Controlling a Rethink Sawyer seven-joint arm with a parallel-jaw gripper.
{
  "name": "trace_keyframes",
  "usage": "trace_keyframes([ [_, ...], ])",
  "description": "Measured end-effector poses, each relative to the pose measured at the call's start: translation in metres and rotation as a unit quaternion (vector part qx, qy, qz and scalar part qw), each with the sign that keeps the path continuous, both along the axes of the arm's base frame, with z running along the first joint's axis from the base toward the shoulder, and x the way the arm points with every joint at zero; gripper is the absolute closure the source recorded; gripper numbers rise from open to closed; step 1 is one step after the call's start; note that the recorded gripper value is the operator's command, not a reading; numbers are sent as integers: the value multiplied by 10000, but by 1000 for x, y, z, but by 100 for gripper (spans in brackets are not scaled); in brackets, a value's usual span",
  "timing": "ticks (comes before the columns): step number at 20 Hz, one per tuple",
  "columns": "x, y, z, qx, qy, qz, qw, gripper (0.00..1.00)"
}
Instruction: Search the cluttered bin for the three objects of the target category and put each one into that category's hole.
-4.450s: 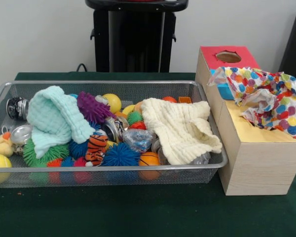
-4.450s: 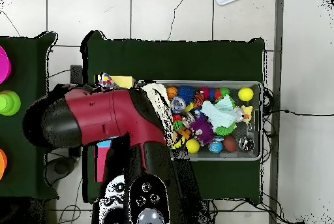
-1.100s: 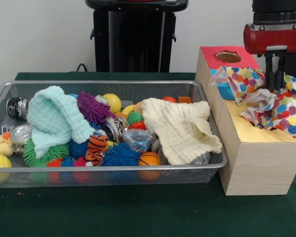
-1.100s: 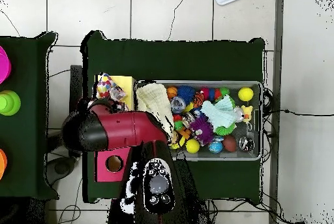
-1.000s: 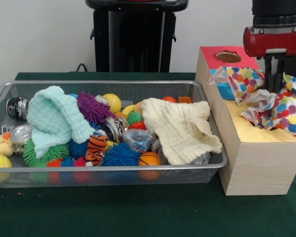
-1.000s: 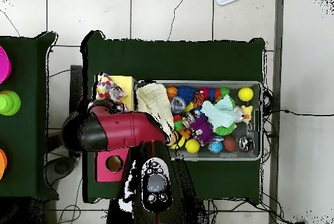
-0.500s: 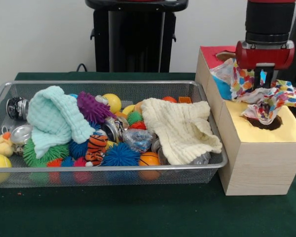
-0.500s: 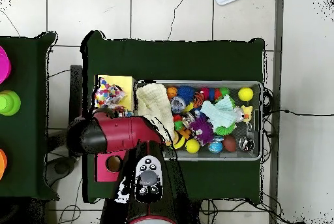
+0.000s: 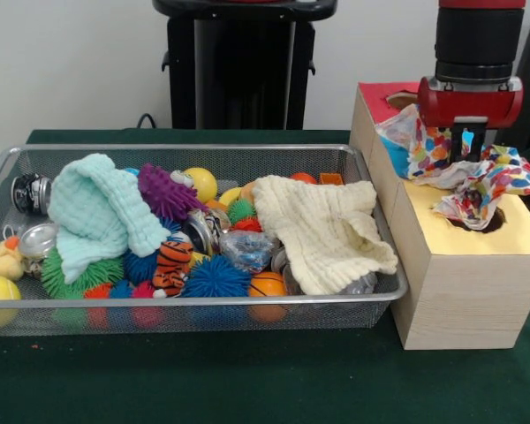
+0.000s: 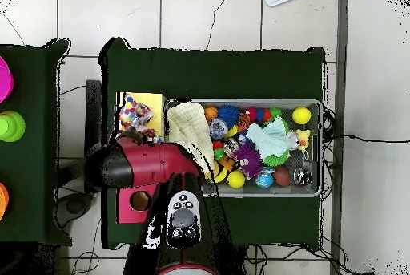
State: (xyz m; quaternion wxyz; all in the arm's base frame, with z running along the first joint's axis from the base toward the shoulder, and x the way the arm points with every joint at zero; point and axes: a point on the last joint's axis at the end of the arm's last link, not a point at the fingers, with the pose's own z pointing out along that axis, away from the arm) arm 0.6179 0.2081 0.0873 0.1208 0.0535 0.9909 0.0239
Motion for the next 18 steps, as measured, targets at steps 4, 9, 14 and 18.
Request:
trace_keyframes([
  [4, 3, -3, 0, -19, -55, -20, 10000, 100],
  [9, 11, -7, -1, -50, -107, -48, 9999, 100],
  [14, 23, -10, -1, -74, -197, -69, 9998, 100],
  [18, 36, -14, -2, -99, -291, -127, 9994, 100],
])
